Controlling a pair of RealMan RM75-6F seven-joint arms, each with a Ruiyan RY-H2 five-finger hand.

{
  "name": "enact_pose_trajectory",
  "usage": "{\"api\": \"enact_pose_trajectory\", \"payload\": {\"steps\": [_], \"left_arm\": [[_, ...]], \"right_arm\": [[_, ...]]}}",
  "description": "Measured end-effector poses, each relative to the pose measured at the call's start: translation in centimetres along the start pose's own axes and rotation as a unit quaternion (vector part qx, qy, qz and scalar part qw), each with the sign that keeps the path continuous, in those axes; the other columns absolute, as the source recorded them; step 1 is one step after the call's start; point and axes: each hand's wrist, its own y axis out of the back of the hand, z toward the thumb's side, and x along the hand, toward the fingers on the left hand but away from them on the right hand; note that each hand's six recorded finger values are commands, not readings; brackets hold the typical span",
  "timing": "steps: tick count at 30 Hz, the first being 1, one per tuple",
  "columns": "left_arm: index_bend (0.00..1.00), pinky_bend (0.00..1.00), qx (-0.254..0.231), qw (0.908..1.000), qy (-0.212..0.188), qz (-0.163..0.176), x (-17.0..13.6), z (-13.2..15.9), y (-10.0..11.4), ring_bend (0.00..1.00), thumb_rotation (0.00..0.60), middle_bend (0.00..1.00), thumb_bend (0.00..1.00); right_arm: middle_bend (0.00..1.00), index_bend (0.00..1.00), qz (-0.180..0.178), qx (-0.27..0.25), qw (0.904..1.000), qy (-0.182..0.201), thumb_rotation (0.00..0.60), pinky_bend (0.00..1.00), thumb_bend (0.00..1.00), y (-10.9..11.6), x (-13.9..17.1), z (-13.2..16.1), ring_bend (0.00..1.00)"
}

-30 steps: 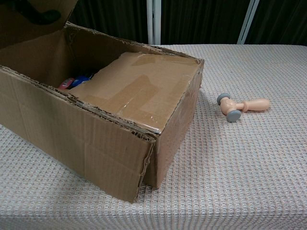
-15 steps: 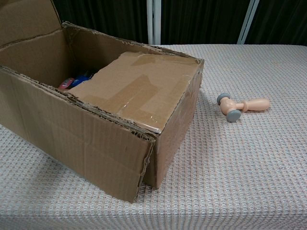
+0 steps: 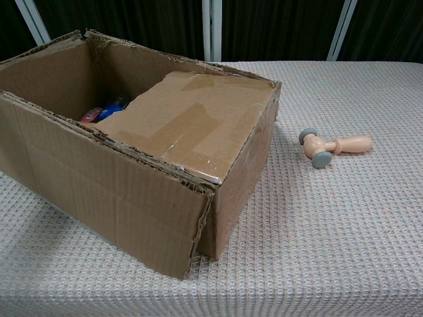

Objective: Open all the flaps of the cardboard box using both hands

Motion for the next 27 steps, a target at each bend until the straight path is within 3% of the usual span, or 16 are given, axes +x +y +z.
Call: {"api": "enact_pose_trajectory", "payload": {"steps": [3,6,10,14,17,27], "left_arm": [[0.03,0.16,-0.072,0.9974,-0.003,0.004,-0.9,-1.5,0.5,0.05,0.355,0.06,0.0],[0.06,0.16,-0.13,0.9915,-0.013,0.004,-2.5,-3.6,0.6,0.06,0.283,0.07,0.0],[0.07,0.16,-0.174,0.9843,-0.019,-0.018,-5.9,-7.3,-0.4,0.05,0.19,0.07,0.0],[0.07,0.15,-0.179,0.9818,-0.005,-0.065,-11.5,-11.6,-2.0,0.05,0.166,0.07,0.0],[0.07,0.15,-0.167,0.9826,-0.005,-0.081,-14.9,-13.3,-2.4,0.05,0.164,0.07,0.0],[0.08,0.15,-0.17,0.9826,0.0,-0.076,-20.5,-15.1,-2.0,0.05,0.164,0.08,0.0]], "right_arm": [[0.0,0.0,0.026,-0.005,0.9995,0.015,0.6,0.0,0.35,-0.6,-0.6,0.5,0.0],[0.0,0.0,0.06,-0.012,0.9977,0.029,0.6,0.0,0.45,-1.4,-1.4,1.2,0.0],[0.0,0.0,0.122,-0.021,0.9914,0.04,0.6,0.0,0.46,-3.2,-2.4,2.3,0.0],[0.0,0.0,0.192,-0.024,0.9796,0.055,0.6,0.0,0.48,-5.4,-3.9,4.0,0.0],[0.01,0.0,0.239,-0.021,0.9675,0.081,0.6,0.0,0.49,-7.3,-5.4,6.3,0.0],[0.1,0.1,0.342,-0.038,0.9199,0.188,0.6,0.0,0.56,-14.4,-11.1,17.0,0.0]]}}
